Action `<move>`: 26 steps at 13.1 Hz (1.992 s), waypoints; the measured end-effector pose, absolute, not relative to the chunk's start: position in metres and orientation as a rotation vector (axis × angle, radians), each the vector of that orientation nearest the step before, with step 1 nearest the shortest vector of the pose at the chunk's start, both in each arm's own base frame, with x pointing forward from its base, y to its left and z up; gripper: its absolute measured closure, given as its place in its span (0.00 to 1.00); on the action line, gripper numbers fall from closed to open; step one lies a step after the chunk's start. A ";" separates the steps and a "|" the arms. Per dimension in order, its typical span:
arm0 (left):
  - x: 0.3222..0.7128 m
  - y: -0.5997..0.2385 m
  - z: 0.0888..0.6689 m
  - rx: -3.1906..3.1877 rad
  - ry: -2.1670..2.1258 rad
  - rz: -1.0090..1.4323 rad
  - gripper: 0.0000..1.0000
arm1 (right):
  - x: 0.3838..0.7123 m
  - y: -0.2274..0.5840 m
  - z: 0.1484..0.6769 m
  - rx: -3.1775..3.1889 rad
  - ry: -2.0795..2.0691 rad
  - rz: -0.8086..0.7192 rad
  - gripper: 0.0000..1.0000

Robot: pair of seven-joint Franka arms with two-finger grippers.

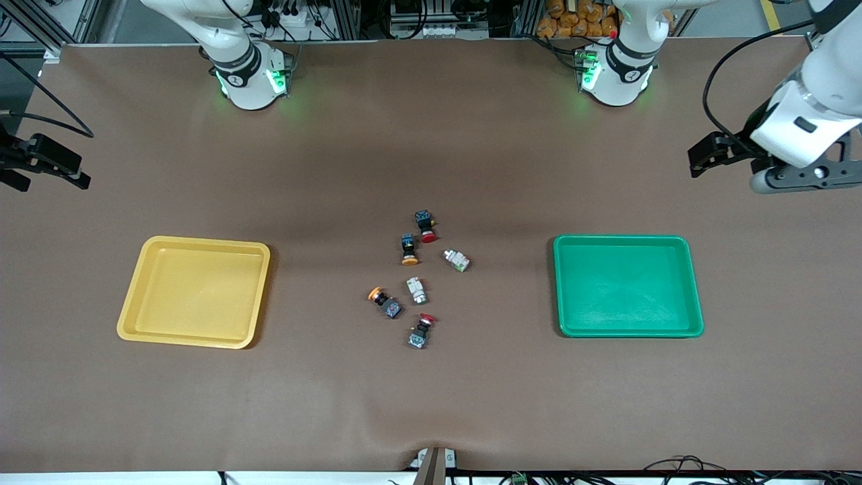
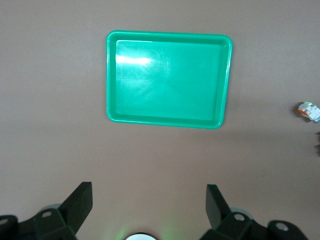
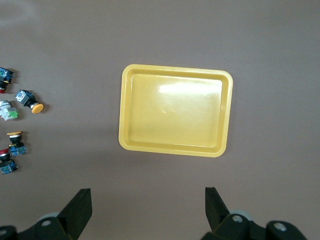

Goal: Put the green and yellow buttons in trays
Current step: 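Reach the left gripper down to the white green-capped button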

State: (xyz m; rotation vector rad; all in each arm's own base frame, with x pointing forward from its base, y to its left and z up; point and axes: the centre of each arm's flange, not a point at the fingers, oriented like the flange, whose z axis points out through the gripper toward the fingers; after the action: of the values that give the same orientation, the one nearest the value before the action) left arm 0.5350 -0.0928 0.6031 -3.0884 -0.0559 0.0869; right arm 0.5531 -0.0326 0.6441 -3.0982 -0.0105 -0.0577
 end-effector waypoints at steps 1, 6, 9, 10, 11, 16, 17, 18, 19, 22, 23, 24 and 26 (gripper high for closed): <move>0.534 -0.100 0.598 -3.086 -0.061 0.094 0.00 | 0.553 -0.033 0.644 -3.098 -0.011 -0.058 0.00; 0.525 -0.155 0.570 -3.068 -0.233 0.082 0.00 | 0.553 -0.035 0.644 -3.098 -0.003 -0.058 0.00; 0.529 -0.193 0.544 -3.076 -0.399 0.021 0.00 | 0.553 -0.036 0.644 -3.098 -0.002 -0.057 0.00; 0.532 -0.207 0.535 -3.085 -0.459 0.002 0.00 | 0.553 -0.036 0.644 -3.098 -0.001 -0.057 0.00; 0.535 -0.223 0.525 -3.095 -0.519 -0.011 0.00 | 0.553 -0.036 0.644 -3.098 -0.001 -0.057 0.00; 0.553 -0.333 0.464 -3.101 -0.635 -0.032 0.00 | 0.553 -0.036 0.643 -3.098 0.000 -0.056 0.00; 0.561 -0.358 0.446 -3.086 -0.629 -0.060 0.00 | 0.553 -0.036 0.643 -3.098 -0.001 -0.056 0.00; 0.569 -0.385 0.426 -3.089 -0.607 -0.101 0.00 | 0.554 -0.036 0.643 -3.098 -0.001 -0.056 0.00; 0.578 -0.412 0.403 -3.107 -0.575 -0.153 0.00 | 0.554 -0.036 0.643 -3.098 -0.002 -0.056 0.00; 0.591 -0.468 0.323 -3.177 -0.503 -0.288 0.00 | 0.554 -0.036 0.643 -3.098 -0.001 -0.057 0.00; 0.587 -0.480 0.300 -3.176 -0.471 -0.305 0.00 | 0.554 -0.037 0.643 -3.098 0.001 -0.056 0.00; 0.580 -0.495 0.284 -3.179 -0.435 -0.316 0.00 | 0.556 -0.038 0.641 -3.099 0.004 -0.059 0.00; 0.565 -0.521 0.266 -3.199 -0.377 -0.318 0.00 | 0.566 -0.041 0.640 -3.104 0.010 -0.135 0.00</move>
State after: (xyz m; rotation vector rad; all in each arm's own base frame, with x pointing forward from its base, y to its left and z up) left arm 0.5647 -0.5209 0.2660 -3.1994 -0.3768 -0.3183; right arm 0.5656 -0.0411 0.6396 -3.1045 0.0097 -0.1352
